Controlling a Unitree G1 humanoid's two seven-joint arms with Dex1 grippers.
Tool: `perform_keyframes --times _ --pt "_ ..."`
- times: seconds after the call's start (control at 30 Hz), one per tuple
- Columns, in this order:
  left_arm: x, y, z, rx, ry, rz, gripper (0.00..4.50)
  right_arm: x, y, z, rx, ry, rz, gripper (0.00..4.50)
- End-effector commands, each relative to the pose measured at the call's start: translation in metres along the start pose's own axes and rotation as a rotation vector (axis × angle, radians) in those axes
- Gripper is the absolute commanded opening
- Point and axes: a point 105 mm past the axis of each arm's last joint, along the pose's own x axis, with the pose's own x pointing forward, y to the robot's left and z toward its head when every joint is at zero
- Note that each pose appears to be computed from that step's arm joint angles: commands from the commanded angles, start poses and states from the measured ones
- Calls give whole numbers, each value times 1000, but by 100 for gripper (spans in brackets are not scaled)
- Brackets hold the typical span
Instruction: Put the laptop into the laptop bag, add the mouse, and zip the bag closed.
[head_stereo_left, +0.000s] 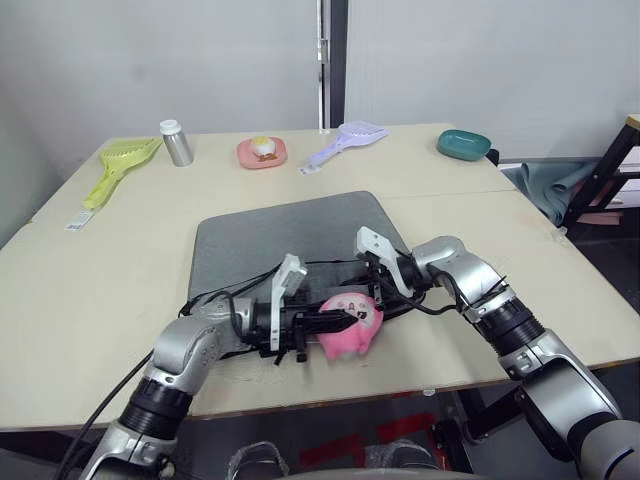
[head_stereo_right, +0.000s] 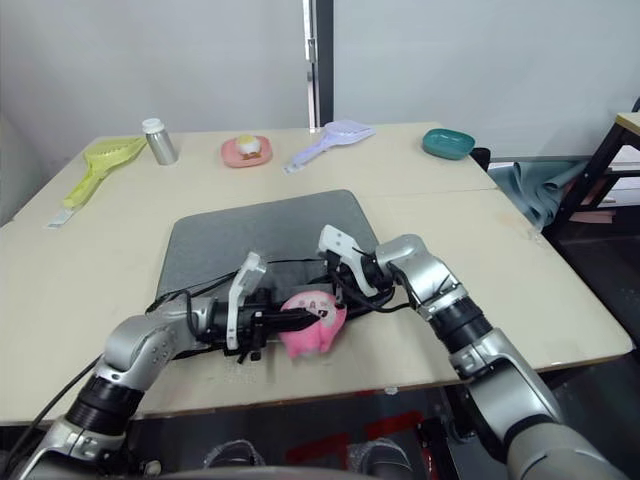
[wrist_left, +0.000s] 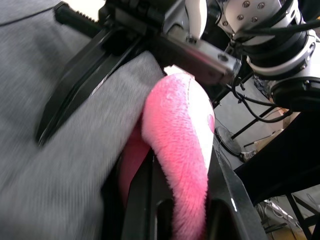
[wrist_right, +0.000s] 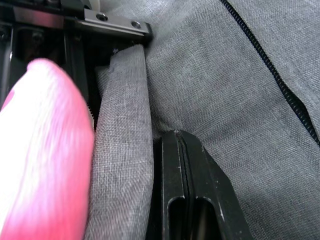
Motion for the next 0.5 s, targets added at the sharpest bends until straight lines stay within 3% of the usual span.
perform_keyframes --times 0.03,0.1,0.17,0.2,0.23,0.37,0.5 --pt "6 -2 9 33 -2 -12 21 11 4 -26 65 92 16 0" --pt "2 -2 8 37 9 -8 21 10 4 -27 66 92 15 0" --pt "-6 -3 6 37 34 0 95 10 5 -28 68 93 14 0" --pt "-10 -6 5 36 40 -6 95 10 5 -28 69 93 12 0" --pt "-13 -6 7 35 36 3 160 10 4 -28 69 93 11 0" --pt "-31 -14 15 41 24 11 302 9 4 -28 70 92 7 0" --pt "-53 -20 10 91 96 77 444 9 3 -28 69 89 4 0"
